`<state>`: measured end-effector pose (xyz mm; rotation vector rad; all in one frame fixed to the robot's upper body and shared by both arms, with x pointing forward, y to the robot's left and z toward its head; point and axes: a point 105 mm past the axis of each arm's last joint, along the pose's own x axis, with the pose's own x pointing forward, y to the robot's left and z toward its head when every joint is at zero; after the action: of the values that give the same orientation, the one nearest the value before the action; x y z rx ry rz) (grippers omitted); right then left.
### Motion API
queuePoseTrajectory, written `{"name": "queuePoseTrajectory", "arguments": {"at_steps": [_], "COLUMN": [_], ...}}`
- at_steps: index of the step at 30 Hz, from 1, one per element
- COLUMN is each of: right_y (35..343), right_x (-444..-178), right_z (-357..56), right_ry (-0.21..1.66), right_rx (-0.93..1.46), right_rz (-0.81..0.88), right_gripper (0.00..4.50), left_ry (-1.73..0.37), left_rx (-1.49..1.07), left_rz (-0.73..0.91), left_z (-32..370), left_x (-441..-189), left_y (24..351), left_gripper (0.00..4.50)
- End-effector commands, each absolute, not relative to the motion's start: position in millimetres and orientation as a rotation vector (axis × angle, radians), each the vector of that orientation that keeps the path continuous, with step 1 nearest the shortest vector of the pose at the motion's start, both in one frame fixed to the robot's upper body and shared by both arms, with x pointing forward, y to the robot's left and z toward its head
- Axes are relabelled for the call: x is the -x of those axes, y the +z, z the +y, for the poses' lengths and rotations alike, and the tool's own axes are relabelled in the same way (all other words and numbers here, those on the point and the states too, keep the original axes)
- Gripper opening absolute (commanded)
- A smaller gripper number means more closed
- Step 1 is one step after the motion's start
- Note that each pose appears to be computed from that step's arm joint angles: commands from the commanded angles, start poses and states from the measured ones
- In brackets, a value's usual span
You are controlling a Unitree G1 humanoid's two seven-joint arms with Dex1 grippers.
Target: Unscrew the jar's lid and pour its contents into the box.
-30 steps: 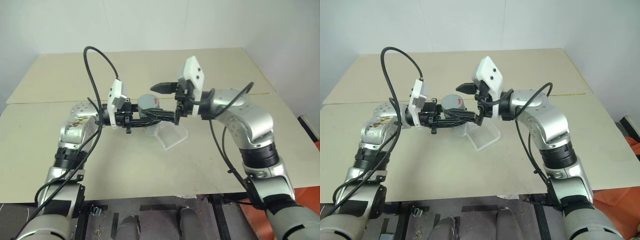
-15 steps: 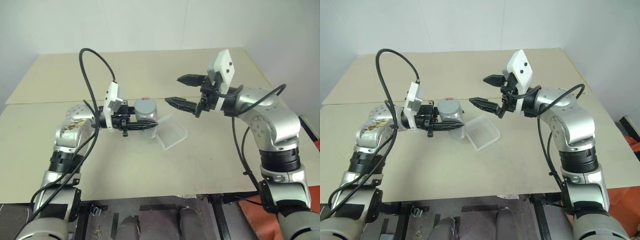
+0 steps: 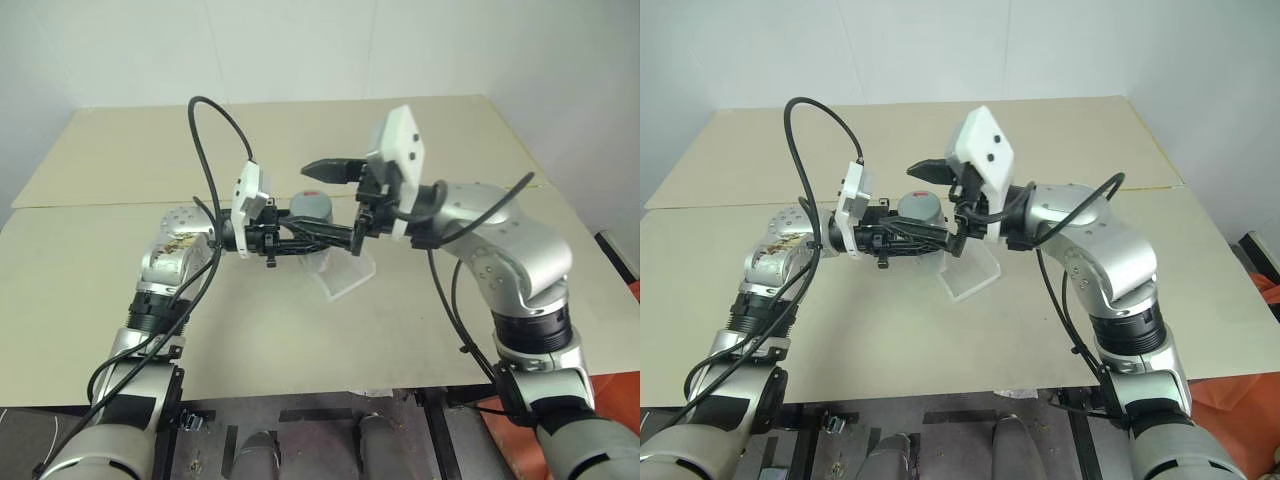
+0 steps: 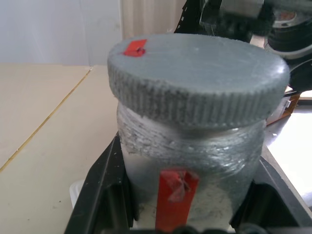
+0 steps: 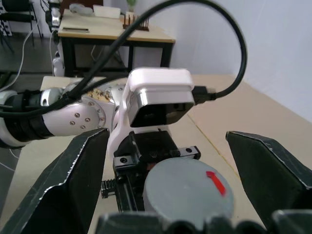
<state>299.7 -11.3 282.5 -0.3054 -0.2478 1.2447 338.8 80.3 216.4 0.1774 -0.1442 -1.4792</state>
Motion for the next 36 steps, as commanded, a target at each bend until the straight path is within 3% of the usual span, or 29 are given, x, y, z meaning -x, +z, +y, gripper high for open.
{"name": "queuePoseTrajectory", "arguments": {"at_steps": [1, 6, 36], "right_y": [292.7, 290.9, 285.1], "right_x": [-302.6, -316.1, -314.6], "right_z": [-6.4, -7.0, -48.5], "right_ry": [1.203, 1.133, 1.098], "right_rx": [0.339, 0.343, 0.363], "right_rz": [-0.284, -0.265, -0.225], "right_gripper": [4.45, 4.45, 4.45], "left_ry": [-1.488, -1.483, -1.452], "left_rx": [-0.211, -0.215, -0.234], "left_rz": [-0.198, -0.198, -0.188], "left_z": [80.4, 84.2, 102.8], "left_x": [-336.3, -333.4, -329.2], "left_y": [229.5, 230.0, 233.2], "left_gripper": [1.94, 1.94, 1.94]}}
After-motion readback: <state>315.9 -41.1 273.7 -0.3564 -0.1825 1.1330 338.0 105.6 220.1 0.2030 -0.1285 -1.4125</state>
